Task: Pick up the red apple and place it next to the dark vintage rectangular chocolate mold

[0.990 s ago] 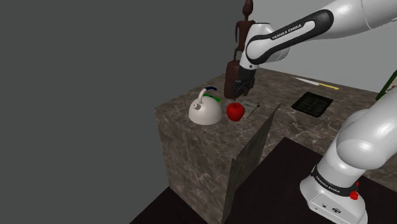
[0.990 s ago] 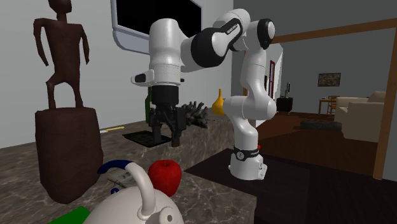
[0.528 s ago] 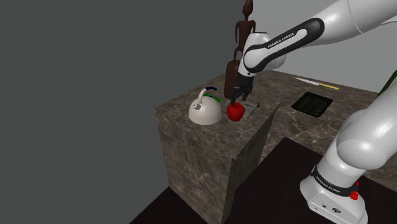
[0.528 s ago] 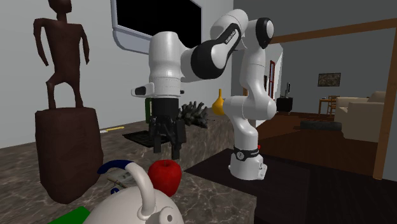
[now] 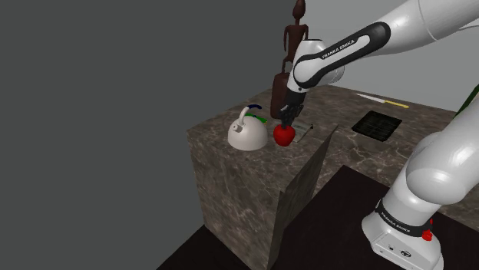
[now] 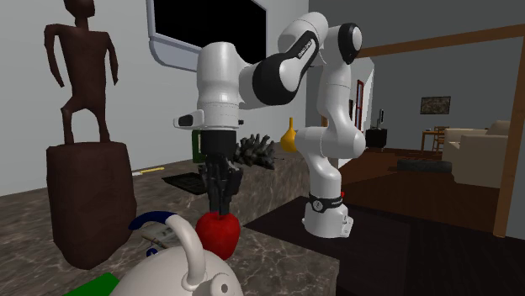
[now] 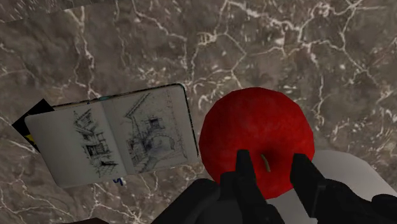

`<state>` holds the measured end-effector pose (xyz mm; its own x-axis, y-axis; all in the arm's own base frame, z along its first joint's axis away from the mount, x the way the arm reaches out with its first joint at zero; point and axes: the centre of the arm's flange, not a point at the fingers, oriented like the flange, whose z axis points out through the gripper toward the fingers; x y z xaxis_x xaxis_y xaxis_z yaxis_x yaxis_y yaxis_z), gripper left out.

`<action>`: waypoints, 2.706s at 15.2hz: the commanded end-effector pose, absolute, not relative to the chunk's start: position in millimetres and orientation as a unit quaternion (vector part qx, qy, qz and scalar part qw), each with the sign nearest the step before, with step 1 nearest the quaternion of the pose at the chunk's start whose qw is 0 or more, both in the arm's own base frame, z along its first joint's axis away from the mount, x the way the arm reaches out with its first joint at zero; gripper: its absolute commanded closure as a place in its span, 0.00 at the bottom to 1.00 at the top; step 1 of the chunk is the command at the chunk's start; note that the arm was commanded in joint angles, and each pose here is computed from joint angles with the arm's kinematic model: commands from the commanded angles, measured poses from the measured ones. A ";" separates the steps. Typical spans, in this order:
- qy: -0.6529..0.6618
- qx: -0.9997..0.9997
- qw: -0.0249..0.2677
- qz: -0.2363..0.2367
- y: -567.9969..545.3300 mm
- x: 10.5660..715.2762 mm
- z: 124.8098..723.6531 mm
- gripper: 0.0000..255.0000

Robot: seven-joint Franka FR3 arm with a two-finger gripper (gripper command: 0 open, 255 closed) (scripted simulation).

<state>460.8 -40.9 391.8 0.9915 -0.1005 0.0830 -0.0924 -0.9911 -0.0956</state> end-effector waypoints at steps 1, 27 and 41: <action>0.048 -0.997 0.046 -0.044 -40.9 460.8 391.8 1.00; 0.048 -0.997 0.046 -0.044 -40.9 460.8 492.0 1.00; 0.048 -0.997 0.046 -0.044 -40.9 460.8 565.9 1.00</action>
